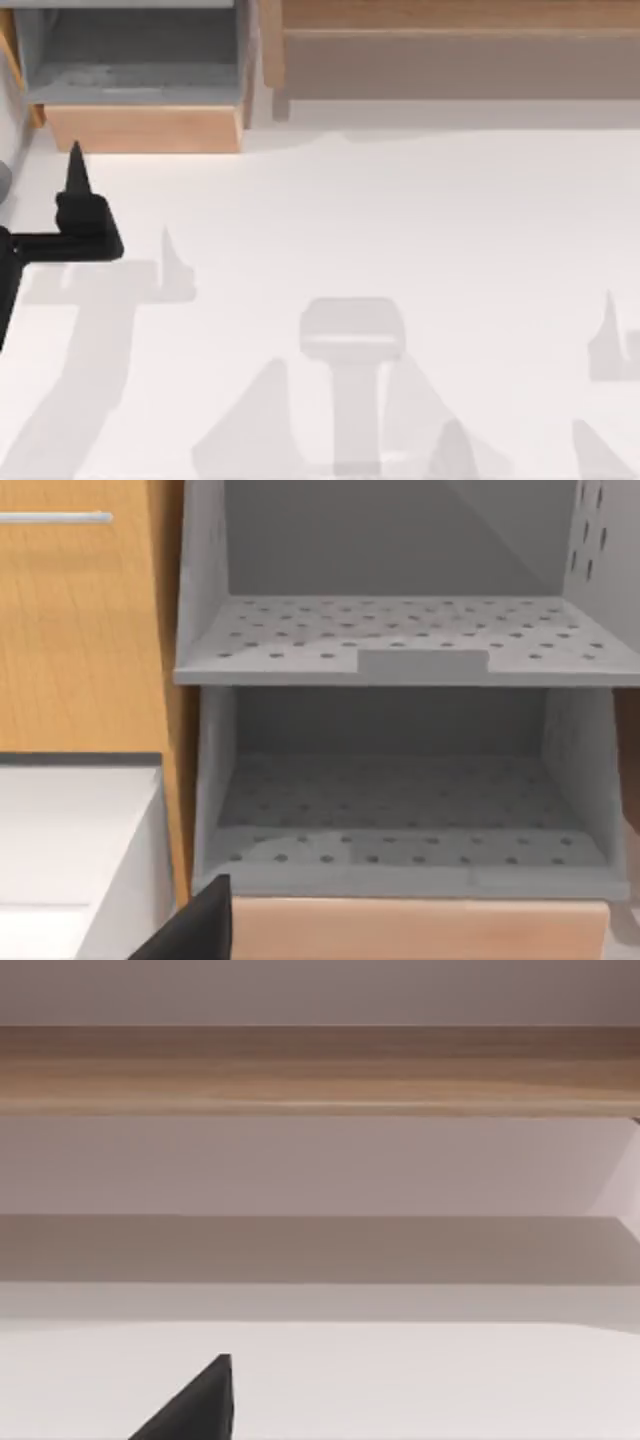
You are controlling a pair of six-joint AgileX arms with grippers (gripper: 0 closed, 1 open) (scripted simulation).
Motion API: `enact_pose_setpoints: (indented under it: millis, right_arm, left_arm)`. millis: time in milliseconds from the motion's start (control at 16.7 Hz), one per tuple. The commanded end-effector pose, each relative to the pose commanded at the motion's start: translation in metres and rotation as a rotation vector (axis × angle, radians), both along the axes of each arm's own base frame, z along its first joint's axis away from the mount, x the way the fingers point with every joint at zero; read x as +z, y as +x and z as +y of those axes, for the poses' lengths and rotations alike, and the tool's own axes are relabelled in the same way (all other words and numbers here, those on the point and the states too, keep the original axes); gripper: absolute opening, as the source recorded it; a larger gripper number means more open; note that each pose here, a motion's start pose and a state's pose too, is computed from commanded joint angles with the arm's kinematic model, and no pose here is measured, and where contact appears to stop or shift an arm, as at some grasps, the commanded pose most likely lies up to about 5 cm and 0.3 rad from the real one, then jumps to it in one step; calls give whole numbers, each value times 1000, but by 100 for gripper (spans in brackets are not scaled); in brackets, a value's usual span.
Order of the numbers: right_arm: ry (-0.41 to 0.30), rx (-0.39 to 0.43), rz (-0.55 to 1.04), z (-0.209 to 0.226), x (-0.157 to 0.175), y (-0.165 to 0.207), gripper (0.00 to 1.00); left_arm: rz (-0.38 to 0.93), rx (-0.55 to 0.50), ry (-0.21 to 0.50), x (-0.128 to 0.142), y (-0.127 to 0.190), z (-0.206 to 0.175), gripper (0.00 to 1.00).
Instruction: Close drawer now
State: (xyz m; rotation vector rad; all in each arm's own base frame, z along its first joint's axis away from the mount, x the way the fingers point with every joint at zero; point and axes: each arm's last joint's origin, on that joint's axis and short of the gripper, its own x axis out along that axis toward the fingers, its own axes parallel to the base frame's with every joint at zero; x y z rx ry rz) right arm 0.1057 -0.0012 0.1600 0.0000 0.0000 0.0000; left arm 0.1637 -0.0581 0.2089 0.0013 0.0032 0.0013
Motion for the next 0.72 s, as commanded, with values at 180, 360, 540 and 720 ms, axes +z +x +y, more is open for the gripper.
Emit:
enact_pose_setpoints:
  millis: [180,360,540,720]
  right_arm:
    - [0,0,0,0,0,0,100]
    - [0,0,0,0,0,0,100]
    - [0,0,0,0,0,0,100]
    - [0,0,0,0,0,0,100]
  left_arm:
    - [12,-9,63,-3,8,4,100]
    - [44,-16,207,-12,26,17,100]
    - [89,-29,400,-29,46,40,100]
    - [130,-48,613,-50,62,75,100]
